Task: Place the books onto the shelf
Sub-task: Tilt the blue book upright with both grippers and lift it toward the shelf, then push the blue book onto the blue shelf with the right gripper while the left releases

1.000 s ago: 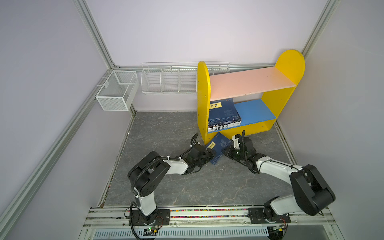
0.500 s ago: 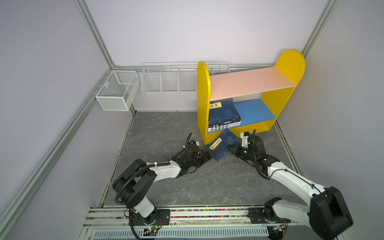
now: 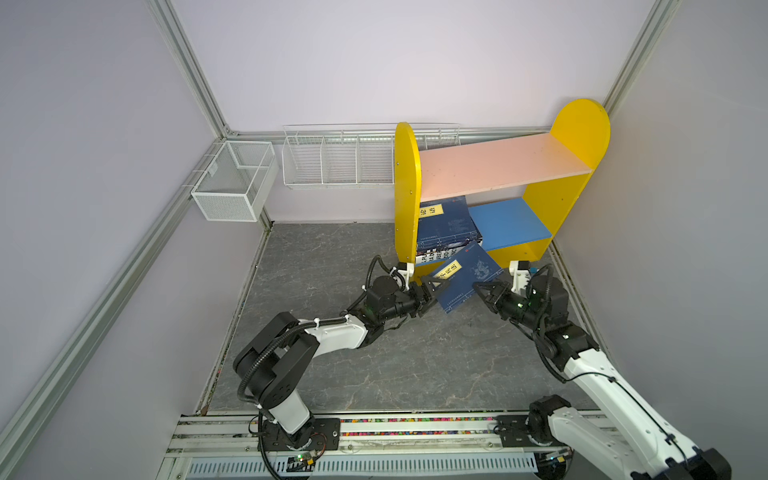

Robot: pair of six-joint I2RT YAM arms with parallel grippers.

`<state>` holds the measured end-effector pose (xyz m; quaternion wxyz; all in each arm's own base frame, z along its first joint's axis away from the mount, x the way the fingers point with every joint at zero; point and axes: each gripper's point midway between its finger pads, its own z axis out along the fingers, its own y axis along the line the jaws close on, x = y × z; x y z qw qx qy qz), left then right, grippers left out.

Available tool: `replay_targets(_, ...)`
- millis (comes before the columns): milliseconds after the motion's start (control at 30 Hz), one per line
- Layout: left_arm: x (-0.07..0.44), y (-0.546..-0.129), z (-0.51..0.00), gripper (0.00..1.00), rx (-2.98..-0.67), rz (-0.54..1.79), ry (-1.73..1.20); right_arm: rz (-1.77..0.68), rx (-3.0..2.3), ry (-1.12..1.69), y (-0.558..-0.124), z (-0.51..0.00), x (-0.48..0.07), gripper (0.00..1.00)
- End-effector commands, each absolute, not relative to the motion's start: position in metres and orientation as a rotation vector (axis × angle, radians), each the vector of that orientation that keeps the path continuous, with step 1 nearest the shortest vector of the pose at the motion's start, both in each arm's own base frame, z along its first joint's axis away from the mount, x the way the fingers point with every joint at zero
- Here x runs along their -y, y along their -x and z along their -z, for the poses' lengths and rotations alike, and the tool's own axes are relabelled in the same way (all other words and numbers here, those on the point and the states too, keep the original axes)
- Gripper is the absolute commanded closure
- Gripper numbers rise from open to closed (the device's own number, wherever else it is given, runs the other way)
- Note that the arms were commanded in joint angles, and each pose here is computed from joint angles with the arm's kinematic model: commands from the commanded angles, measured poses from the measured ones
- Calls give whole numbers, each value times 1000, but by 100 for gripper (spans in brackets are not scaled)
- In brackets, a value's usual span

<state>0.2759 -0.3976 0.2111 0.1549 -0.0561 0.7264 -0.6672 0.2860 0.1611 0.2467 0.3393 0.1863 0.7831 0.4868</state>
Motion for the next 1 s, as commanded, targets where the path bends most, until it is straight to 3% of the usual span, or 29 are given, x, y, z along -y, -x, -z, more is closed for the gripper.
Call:
replay_targets(0, 409, -270, -257, 19, -1919, 2096, 69, -1408, -1900, -455, -281, -287, -164, 94)
replay_targets(400, 414, -269, -307, 32, -1839, 2104, -45, -1473, -1742, -471, -281, -317, -151, 94)
replay_targets(500, 415, -270, -319, 43, -1810, 2104, -65, -1487, -1718, -458, -285, -325, -150, 94)
replay_targets(667, 415, -270, -339, 73, -1780, 2084, -114, -1468, -1728, -455, -287, -325, -148, 93)
replay_targets(733, 413, -274, -342, 84, -1795, 2034, -125, -1458, -1732, -444, -287, -324, -146, 86)
replay_targets(833, 406, -278, -347, 99, -1817, 1965, -149, -1437, -1762, -396, -289, -325, -143, 63)
replay_targets(900, 402, -278, -357, 100, -1816, 1973, -189, -1439, -1799, -346, -289, -324, -143, 42)
replay_targets(967, 399, -277, -364, 100, -1821, 1991, -228, -1456, -1812, -316, -291, -325, -141, 34)
